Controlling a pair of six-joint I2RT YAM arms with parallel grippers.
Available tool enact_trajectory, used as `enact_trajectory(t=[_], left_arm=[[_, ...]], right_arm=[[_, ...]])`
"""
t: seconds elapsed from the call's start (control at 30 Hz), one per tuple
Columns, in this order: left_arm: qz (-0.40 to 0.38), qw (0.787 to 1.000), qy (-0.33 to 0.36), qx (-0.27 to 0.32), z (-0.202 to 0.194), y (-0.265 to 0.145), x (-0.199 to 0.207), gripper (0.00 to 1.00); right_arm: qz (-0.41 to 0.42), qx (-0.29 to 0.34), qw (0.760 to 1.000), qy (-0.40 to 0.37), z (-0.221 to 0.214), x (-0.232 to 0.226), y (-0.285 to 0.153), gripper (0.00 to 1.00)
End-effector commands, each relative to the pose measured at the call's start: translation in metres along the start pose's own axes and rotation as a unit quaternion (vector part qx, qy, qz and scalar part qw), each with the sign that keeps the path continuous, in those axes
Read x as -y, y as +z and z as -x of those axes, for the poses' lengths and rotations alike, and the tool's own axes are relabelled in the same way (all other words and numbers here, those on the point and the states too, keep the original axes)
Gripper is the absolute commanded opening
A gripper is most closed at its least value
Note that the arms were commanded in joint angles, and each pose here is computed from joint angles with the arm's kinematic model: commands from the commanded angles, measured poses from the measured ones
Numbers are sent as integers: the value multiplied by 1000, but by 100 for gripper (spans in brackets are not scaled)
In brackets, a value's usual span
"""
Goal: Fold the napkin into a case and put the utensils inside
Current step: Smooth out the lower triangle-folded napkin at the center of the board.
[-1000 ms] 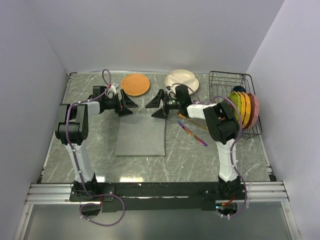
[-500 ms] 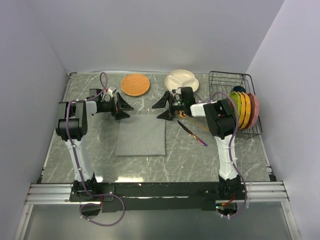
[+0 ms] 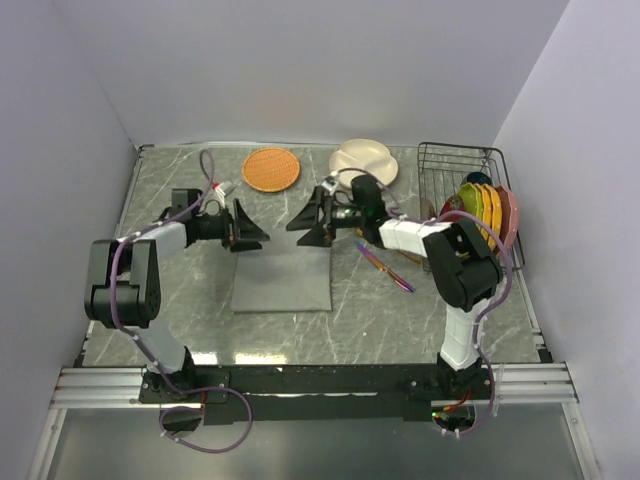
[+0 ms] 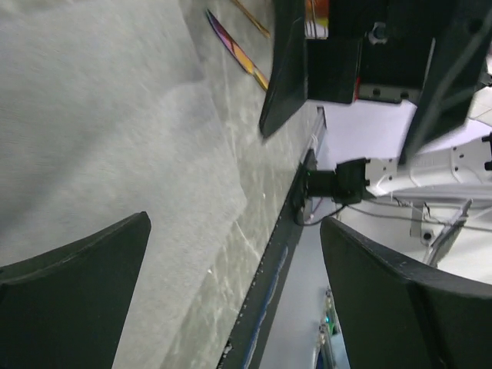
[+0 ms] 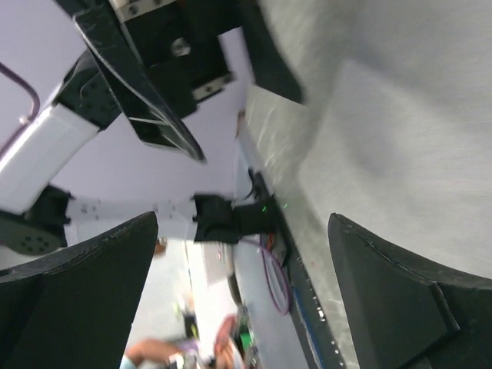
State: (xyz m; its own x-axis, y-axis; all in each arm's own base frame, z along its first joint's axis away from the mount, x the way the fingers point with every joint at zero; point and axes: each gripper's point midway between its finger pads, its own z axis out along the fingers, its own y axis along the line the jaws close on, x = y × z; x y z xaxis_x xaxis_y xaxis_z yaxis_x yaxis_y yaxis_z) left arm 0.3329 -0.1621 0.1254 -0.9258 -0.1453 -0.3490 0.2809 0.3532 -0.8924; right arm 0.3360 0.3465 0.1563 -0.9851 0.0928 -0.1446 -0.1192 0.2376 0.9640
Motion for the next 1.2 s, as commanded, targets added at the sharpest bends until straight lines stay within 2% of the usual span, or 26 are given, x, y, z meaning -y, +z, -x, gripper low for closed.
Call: enact_trajectory(t=[0.0,0.2,0.4,0.47,0.53,0.6,0.63,0.67,0.77,0.9,0.93,0.97,1.03,1.07,1.13,1.17], left_arm=[[-8,1000,-3,-10,-15,21,-6,99],[14,997,-70,-22,-32,34,-53,99],[45,990,-135,-7,-51,9,-93,99],[45,991,-125,-5,-52,3,-98,99],[25,994,-105,-9,-49,-1,-84,99],[5,995,-93,-17,-48,-5,-64,99],[0,999,-54,-10,-42,-11,-47,99],[-11,999,-43,-11,-43,-14,-35,99],[-25,998,-50,-18,-62,-22,-8,99],[-36,996,-87,2,-89,-19,13,99],[-34,993,-116,8,-89,-16,17,99],[-34,993,-110,14,-90,-13,18,99],[-19,985,-168,29,-104,-10,14,99],[-25,989,-139,46,-101,-6,18,99],[-6,986,-161,51,-111,3,13,99],[-14,988,-147,54,-110,7,16,99]], right_arm=[[0,-5,1000,31,-19,21,19,100],[-27,-23,998,58,-23,68,29,100],[-70,-15,994,87,-18,127,12,100],[-68,-18,995,75,-16,123,9,100],[-60,-26,996,63,-16,108,7,100],[-30,-26,999,35,-14,69,5,100],[-27,-37,999,26,-22,56,6,100],[-13,-40,999,-7,-28,33,3,100],[0,-64,998,-25,-64,10,4,100],[15,-81,997,5,-113,0,13,100],[10,-83,996,12,-122,5,14,100],[6,-87,996,25,-127,10,17,100],[10,-83,996,34,-134,14,22,100],[3,-83,995,49,-136,22,25,100],[5,-88,994,57,-142,25,32,100],[-2,-92,992,87,-145,35,35,100]])
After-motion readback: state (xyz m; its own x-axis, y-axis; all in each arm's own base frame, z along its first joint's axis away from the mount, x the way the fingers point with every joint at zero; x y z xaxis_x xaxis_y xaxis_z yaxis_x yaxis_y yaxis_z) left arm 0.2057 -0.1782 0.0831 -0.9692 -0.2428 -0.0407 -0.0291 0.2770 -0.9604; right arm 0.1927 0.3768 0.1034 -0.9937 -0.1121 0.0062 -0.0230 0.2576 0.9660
